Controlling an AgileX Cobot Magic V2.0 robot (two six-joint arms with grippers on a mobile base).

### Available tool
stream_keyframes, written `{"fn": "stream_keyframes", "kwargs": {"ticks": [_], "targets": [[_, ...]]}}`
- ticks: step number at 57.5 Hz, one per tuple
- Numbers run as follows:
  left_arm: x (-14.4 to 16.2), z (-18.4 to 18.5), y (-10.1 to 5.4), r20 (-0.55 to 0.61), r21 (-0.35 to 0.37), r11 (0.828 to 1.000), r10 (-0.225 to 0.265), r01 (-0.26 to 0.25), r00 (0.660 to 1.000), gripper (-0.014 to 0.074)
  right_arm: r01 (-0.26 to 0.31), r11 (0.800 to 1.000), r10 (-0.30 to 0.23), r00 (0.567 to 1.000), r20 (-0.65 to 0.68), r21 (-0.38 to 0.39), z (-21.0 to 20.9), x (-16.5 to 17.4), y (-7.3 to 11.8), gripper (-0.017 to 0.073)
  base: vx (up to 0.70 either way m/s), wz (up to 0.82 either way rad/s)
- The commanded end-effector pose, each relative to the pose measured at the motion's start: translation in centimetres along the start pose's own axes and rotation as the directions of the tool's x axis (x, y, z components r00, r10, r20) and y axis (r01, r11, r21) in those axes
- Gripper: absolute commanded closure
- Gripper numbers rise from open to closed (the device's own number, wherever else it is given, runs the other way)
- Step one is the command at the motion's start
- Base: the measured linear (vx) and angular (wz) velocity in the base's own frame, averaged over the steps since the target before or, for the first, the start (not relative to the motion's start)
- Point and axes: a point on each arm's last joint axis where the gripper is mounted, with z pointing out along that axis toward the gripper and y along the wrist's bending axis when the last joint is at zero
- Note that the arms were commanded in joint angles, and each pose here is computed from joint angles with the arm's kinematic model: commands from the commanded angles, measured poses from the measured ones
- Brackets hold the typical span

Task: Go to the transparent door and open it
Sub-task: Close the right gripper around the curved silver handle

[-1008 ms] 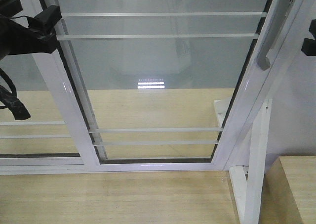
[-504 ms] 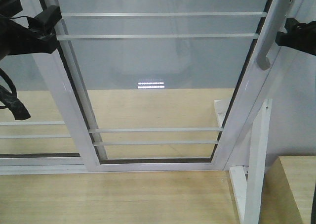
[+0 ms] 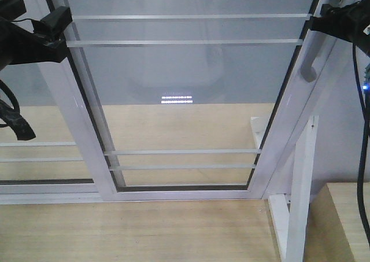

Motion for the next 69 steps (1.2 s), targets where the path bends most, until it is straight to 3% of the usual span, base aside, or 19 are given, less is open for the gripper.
{"fn": "stream_keyframes", "kwargs": {"ticks": [1, 16, 28, 37, 53, 69], "targets": [[-2.4, -0.5, 0.0, 0.136, -0.001, 1.000, -0.013, 0.013, 0.991, -0.0001, 0.000, 1.000, -0.002, 0.986, 0.165, 0.014, -0.1, -3.5, -0.3, 0.0126, 0.00, 0.00], [-2.4, -0.5, 0.0, 0.137, -0.001, 1.000, -0.013, 0.013, 0.990, 0.0001, 0.005, 1.000, -0.007, 0.986, 0.166, 0.013, 1.6, -2.8, -0.3, 0.0186, 0.00, 0.00], [-2.4, -0.5, 0.0, 0.138, -0.001, 1.000, -0.013, 0.013, 0.990, 0.0007, 0.008, 1.000, -0.010, 0.986, 0.165, 0.014, 1.9, -2.3, -0.3, 0.0401, 0.00, 0.00], [-2.4, -0.5, 0.0, 0.138, -0.001, 1.000, -0.013, 0.013, 0.990, 0.0007, 0.008, 1.000, -0.010, 0.985, 0.172, 0.014, 1.9, -2.4, -0.2, 0.0512, 0.00, 0.00], [-2.5, -0.5, 0.0, 0.142, -0.001, 1.000, -0.013, 0.013, 0.990, 0.0007, 0.027, 0.999, -0.023, 0.986, 0.167, -0.022, 1.9, -2.4, 1.2, 0.0516, 0.00, 0.00], [-2.5, -0.5, 0.0, 0.142, -0.001, 1.000, -0.013, 0.013, 0.990, 0.0007, 0.128, 0.984, -0.103, 0.977, 0.187, -0.126, 1.6, -2.5, 5.0, 0.0510, 0.00, 0.00]]}}
